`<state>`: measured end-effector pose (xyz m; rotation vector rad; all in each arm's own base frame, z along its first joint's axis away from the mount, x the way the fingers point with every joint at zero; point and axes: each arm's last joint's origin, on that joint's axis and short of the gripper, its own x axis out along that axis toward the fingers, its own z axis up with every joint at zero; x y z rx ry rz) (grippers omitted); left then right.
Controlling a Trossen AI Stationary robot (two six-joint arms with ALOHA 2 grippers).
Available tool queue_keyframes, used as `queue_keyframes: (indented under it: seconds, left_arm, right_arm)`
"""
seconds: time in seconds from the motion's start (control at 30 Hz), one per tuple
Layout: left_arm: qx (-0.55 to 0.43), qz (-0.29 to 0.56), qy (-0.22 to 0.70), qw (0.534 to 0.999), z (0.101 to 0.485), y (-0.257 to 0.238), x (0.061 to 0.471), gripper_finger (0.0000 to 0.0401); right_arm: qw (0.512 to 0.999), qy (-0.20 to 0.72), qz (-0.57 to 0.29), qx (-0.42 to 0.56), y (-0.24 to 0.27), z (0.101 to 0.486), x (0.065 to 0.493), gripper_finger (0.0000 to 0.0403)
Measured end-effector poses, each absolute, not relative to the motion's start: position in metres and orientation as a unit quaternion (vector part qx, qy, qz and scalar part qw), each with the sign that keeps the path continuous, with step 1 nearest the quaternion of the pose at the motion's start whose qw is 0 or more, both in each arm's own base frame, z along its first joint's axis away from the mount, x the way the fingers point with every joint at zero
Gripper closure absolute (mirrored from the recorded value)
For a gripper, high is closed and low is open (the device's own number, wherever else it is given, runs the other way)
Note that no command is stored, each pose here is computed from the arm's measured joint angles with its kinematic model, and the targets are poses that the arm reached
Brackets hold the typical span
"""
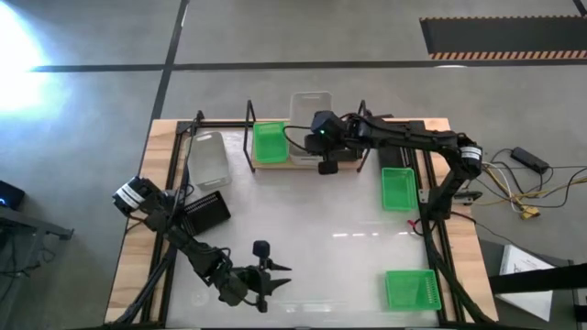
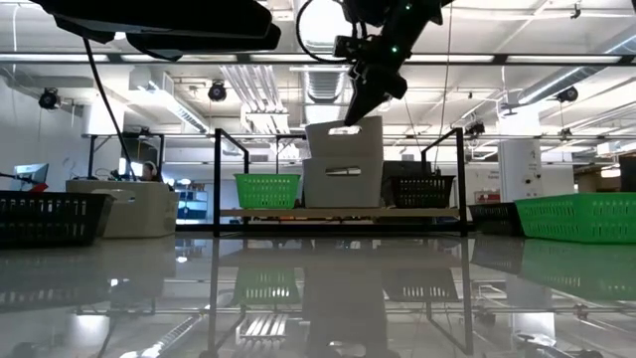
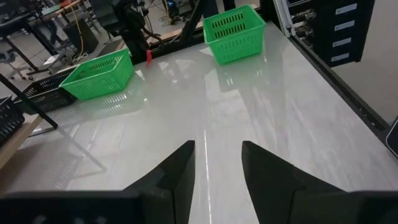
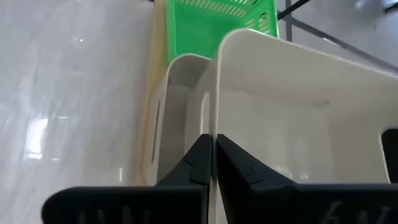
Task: Stack baskets on shelf by color
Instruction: Stack the bottom white bin on the white bin on the shelf
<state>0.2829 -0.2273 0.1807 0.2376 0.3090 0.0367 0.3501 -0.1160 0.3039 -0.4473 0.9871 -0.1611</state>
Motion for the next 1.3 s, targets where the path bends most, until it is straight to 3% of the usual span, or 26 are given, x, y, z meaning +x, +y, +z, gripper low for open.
queue_keyframes:
  seconds: [0.67,1.07,1.3]
  left_arm:
    - [0.119,0.019,0.153,0.981,0.181,-0.227,0.283,0.0285]
    - [0.119,0.020,0.153,0.981,0.181,-0.226,0.284,0.0285]
    - [0.118,0.020,0.153,0.981,0.181,-0.226,0.284,0.0285]
  right_arm:
    - [0.873,0.462,-0.067,-0.142,-0.120,0.298,0.348,0.0392]
    - [0.884,0.443,-0.069,-0.130,-0.115,0.310,0.339,0.0276]
    - [0.892,0.431,-0.128,-0.044,-0.123,0.275,0.337,0.0300]
